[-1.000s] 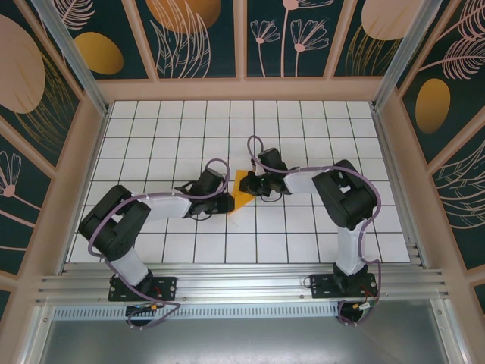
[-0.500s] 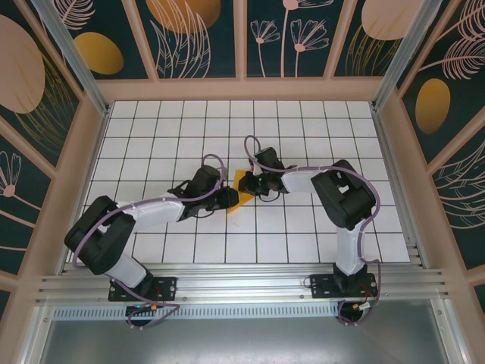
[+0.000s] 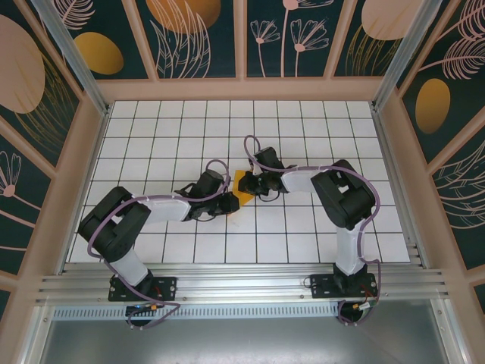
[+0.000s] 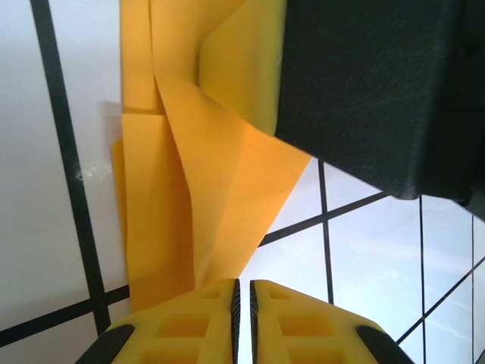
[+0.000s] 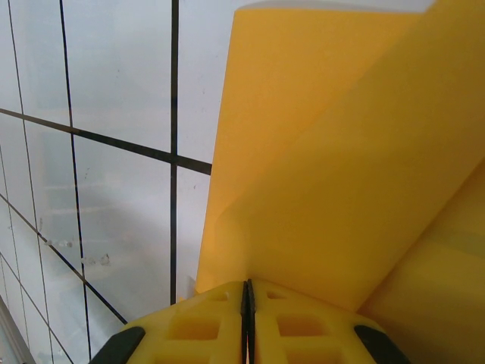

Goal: Fold a paper plane with a square sheet of paper (pick it up from the middle)
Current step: Fourth fold the wing at the center of the table.

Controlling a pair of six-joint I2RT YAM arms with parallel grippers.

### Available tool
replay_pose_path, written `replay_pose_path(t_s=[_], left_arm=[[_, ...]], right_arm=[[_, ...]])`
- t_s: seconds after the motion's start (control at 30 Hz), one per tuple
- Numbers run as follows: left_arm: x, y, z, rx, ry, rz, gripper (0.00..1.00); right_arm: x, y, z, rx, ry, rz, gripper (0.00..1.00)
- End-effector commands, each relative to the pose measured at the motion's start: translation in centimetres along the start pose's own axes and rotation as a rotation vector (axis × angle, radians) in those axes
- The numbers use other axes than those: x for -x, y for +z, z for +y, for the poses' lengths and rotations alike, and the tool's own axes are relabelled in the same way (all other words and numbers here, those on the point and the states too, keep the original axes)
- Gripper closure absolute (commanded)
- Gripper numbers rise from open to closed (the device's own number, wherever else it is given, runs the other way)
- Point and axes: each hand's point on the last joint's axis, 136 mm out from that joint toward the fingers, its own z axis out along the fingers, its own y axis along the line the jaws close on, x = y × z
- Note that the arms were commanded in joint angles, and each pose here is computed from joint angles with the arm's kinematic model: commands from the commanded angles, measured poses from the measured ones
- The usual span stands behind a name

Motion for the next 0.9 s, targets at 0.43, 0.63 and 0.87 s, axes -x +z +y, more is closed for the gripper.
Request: replay_pose_path(t_s=[0.43,0.63,0.87], left_arm=[[-1.3,0.1,2.6,0.083,0.006,0.005,0.85],[-2.9,0.4,4.3,0.115,-0.022,0.042,0.87],[-3.3,-0.6,5.2,0.149,-0.034,0.019,0.88]], right_arm=[[-2.4,1.7,-3.7,-0.115,0.027,0.072,0.88],[-2.5,1.8,-3.6,-0.116,0.028,0.076,0.88],[-2.5,1.9,-3.8,-0.125,0.026,0.077,0.88]])
